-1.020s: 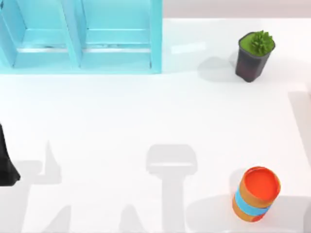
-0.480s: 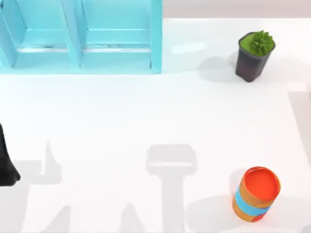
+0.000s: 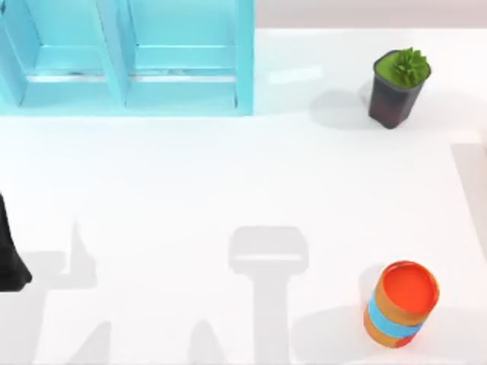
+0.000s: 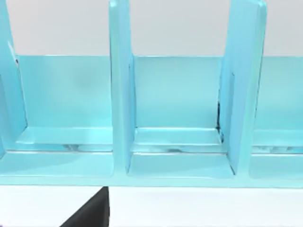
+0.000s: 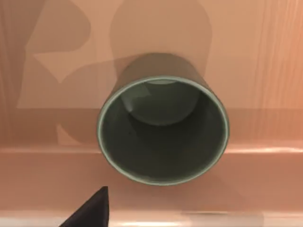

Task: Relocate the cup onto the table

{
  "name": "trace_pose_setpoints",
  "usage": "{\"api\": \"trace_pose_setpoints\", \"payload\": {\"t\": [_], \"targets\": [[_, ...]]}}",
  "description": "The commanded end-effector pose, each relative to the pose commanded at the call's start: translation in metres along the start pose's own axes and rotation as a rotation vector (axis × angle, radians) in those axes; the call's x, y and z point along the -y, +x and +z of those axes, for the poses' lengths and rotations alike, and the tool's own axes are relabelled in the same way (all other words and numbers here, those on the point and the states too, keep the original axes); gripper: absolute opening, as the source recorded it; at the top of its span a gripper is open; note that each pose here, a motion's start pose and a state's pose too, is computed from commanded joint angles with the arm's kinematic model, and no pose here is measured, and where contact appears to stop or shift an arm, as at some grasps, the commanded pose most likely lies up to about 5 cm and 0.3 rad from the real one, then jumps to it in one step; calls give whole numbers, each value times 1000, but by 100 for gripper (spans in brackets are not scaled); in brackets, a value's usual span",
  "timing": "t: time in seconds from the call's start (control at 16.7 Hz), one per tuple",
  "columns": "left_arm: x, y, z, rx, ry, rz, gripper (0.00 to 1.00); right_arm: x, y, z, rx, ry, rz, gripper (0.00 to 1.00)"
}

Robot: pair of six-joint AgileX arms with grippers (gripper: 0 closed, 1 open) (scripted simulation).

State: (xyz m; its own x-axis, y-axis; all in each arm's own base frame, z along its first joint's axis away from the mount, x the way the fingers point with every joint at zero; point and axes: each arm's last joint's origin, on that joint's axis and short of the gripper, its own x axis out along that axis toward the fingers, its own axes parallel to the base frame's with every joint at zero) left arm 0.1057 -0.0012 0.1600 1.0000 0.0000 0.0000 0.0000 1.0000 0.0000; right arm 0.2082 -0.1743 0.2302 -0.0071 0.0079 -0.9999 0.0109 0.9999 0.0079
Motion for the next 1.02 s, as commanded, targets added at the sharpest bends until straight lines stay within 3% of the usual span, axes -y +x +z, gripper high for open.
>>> {"api": "trace_pose_setpoints", "payload": {"t": [0.42, 0.78, 1.02], "targets": [[0, 0, 0, 0, 0, 0, 100, 1, 71, 1, 10, -1, -8, 100], [0, 0, 0, 0, 0, 0, 100, 0, 81, -1, 6, -1, -5, 100], [0, 0, 0, 0, 0, 0, 100, 0, 81, -1, 6, -1, -5, 70]]}}
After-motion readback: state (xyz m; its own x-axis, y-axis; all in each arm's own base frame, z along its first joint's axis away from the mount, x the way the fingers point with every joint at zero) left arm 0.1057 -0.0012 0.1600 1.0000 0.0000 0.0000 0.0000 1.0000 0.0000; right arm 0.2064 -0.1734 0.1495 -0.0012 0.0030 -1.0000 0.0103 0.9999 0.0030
